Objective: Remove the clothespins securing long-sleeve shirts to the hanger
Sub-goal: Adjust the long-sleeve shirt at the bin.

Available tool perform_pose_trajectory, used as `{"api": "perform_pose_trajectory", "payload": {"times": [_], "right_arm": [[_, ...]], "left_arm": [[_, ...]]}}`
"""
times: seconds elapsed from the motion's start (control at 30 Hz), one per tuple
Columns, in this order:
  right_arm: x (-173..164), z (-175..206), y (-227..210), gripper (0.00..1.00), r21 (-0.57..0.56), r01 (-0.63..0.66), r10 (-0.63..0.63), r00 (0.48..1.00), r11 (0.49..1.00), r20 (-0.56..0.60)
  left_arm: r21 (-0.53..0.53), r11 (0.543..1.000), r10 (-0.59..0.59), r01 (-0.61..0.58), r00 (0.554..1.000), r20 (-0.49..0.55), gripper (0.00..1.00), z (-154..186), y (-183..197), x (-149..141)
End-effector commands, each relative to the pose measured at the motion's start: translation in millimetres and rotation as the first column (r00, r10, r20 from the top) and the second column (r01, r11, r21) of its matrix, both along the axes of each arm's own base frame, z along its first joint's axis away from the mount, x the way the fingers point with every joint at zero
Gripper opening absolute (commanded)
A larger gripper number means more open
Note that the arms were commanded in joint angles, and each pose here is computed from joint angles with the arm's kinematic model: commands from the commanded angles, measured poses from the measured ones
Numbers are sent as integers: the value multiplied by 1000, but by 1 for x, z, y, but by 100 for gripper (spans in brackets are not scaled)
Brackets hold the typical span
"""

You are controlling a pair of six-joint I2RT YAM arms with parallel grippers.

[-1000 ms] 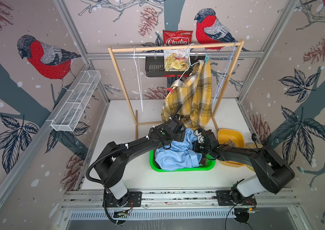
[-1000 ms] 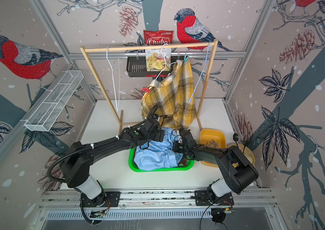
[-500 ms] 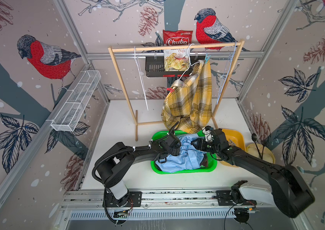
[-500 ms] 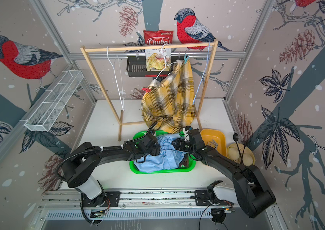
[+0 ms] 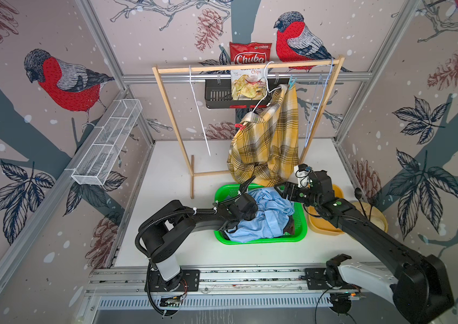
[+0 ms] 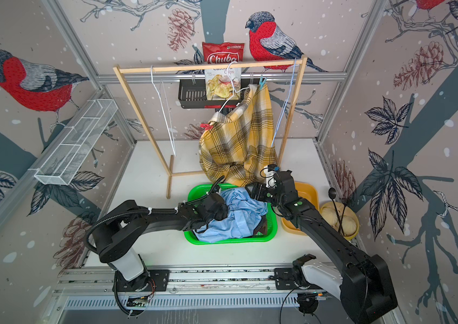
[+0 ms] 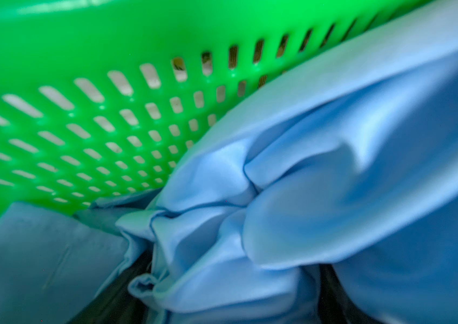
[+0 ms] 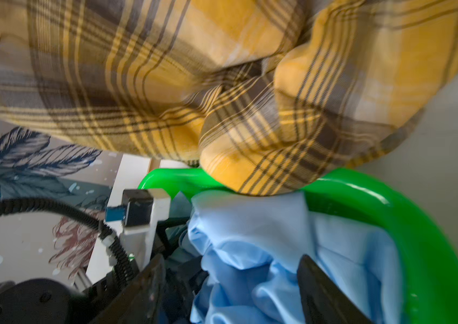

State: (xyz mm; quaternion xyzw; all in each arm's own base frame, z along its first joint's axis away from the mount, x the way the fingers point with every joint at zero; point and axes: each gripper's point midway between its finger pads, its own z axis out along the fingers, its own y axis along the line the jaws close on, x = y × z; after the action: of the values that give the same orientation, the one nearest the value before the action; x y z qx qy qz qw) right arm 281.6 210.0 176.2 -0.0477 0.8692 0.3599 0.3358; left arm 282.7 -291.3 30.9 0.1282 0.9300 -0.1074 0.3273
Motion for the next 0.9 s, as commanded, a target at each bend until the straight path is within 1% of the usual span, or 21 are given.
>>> {"api": "perform_pose_trajectory", "payload": {"times": [0.0, 0.17, 0.33, 0.47, 0.6, 0.73, 0.8, 0.83, 0.87], "right_arm": [[-11, 2, 15, 65, 24, -57, 58, 998, 998, -19], [-50, 17, 17, 55, 7, -131, 132, 990, 991, -53], [-93, 37, 14, 41, 80, -214, 221, 972, 973, -78], [-113, 20, 10, 33, 83, -238, 247, 960, 968, -131], [-115, -6, 14, 31, 83, -254, 265, 950, 964, -166], [-104, -33, 23, 31, 72, -258, 267, 944, 964, -192], [-95, -50, 27, 30, 48, -249, 254, 943, 967, -216], [-91, -57, 29, 29, 38, -250, 252, 940, 968, -232], [-87, -68, 31, 26, 25, -247, 246, 936, 969, -253]], "left_arm": [[85, 996, -17, 26, 994, -107, 88, -22, 12, -18], [101, 995, -4, 15, 994, -108, 88, -24, 15, -18], [115, 993, -7, 20, 993, -115, 89, -29, 16, -18], [109, 994, -2, 15, 993, -115, 89, -27, 16, -18], [96, 995, -5, 16, 993, -114, 89, -21, 14, -18], [80, 997, -17, 25, 995, -100, 90, -10, 12, -18], [62, 997, -32, 38, 995, -93, 91, -3, 9, -18], [53, 997, -43, 48, 995, -92, 91, 0, 7, -18], [47, 997, -52, 56, 994, -93, 91, 3, 4, -18]]}}
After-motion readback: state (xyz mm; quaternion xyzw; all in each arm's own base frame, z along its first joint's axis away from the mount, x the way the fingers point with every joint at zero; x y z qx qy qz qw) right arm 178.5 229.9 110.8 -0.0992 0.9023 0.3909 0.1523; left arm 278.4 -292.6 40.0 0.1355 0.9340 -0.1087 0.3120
